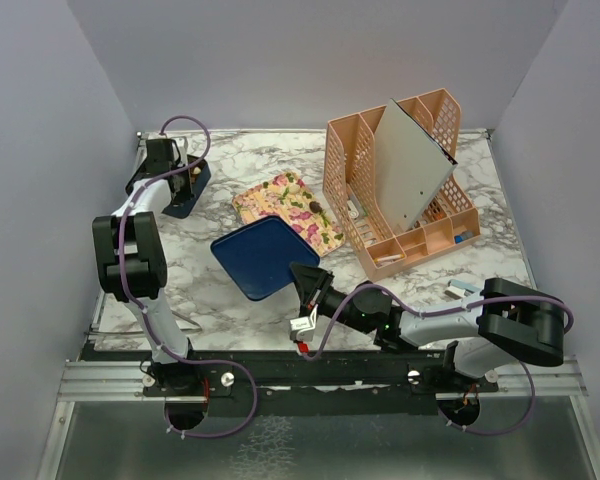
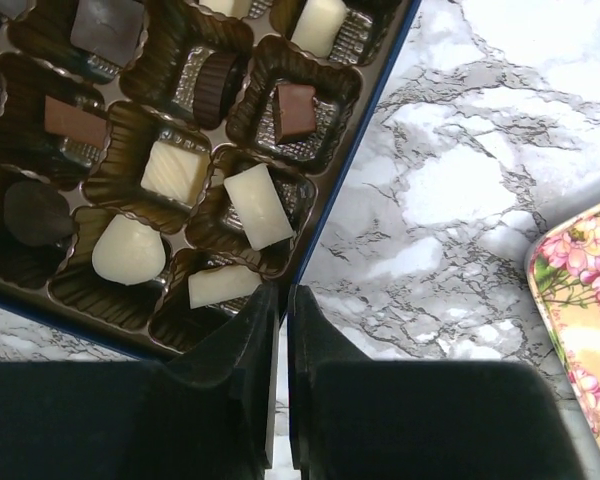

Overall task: Pack the chocolate
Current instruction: Move the packing box to the center of the board.

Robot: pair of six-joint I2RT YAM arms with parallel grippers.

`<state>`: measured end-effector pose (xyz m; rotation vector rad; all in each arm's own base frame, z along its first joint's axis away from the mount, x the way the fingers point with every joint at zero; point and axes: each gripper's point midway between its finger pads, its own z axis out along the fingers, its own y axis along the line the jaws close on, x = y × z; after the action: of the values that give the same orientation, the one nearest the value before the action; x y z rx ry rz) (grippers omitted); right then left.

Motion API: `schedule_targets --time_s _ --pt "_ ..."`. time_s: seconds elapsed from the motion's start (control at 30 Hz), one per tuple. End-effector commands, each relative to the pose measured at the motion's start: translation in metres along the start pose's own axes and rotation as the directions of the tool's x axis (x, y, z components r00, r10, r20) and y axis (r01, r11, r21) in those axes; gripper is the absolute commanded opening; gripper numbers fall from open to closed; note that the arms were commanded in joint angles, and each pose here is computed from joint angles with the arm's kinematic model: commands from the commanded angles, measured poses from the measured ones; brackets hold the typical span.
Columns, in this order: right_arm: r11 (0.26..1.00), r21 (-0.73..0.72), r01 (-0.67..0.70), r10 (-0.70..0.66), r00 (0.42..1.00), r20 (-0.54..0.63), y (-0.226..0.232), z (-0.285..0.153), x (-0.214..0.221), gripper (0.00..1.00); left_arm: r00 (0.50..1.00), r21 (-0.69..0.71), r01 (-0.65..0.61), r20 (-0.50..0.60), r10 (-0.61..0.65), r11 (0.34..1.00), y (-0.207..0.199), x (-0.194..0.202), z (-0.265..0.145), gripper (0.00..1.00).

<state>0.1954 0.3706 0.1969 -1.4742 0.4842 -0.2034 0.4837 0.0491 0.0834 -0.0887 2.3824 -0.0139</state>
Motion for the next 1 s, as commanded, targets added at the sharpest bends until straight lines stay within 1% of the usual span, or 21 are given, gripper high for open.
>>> schedule_targets --time_s 0.0,0.2,0.3,0.33,0.47,0.57,0.67,0.73,0.9,0.97 --pt "0.998 0.052 -0.020 0.018 0.999 0.027 -0.014 0.001 -0.008 0.10 1.000 0.030 0.001 -0.029 0.000 1.000 -0.013 0.003 -0.012 0.11" --pt "0.998 0.056 -0.029 0.026 0.998 0.057 -0.015 0.003 -0.013 0.10 0.995 0.034 -0.010 -0.101 0.013 0.999 -0.025 0.030 -0.024 0.05" --pt "0.998 0.056 -0.030 0.027 0.998 0.057 -0.016 0.002 -0.013 0.10 0.994 0.039 -0.018 -0.111 0.023 0.999 -0.030 0.038 -0.033 0.02" --pt "0.998 0.057 -0.032 0.029 0.998 0.059 -0.017 0.002 -0.014 0.10 0.994 0.037 0.002 -0.110 0.002 0.999 -0.033 0.039 -0.037 0.01" --pt "0.997 0.060 -0.040 0.036 0.998 0.052 -0.017 0.003 -0.012 0.10 0.993 0.036 0.010 -0.116 -0.005 0.999 -0.041 0.046 -0.056 0.01" --pt "0.997 0.063 -0.047 0.044 0.998 0.043 -0.017 0.003 -0.011 0.10 0.992 0.067 0.030 -0.124 -0.022 0.997 -0.050 0.058 -0.070 0.01" --pt "0.996 0.070 -0.059 0.057 0.998 0.042 -0.019 0.003 -0.011 0.10 0.989 0.071 0.059 -0.140 -0.048 0.996 -0.052 0.074 -0.081 0.03" --pt "0.994 0.073 -0.078 0.075 0.996 0.040 -0.019 0.003 -0.010 0.10 0.987 0.076 0.074 -0.150 -0.062 0.994 -0.054 0.084 -0.085 0.06" --pt "0.983 0.094 -0.161 0.157 0.986 0.047 -0.025 0.004 -0.011 0.10 0.982 0.140 0.131 -0.157 -0.109 0.981 -0.068 0.094 -0.098 0.10" --pt "0.975 0.106 -0.196 0.192 0.980 0.041 -0.028 0.005 -0.010 0.09 0.981 0.151 0.141 -0.151 -0.118 0.979 -0.070 0.093 -0.102 0.16"
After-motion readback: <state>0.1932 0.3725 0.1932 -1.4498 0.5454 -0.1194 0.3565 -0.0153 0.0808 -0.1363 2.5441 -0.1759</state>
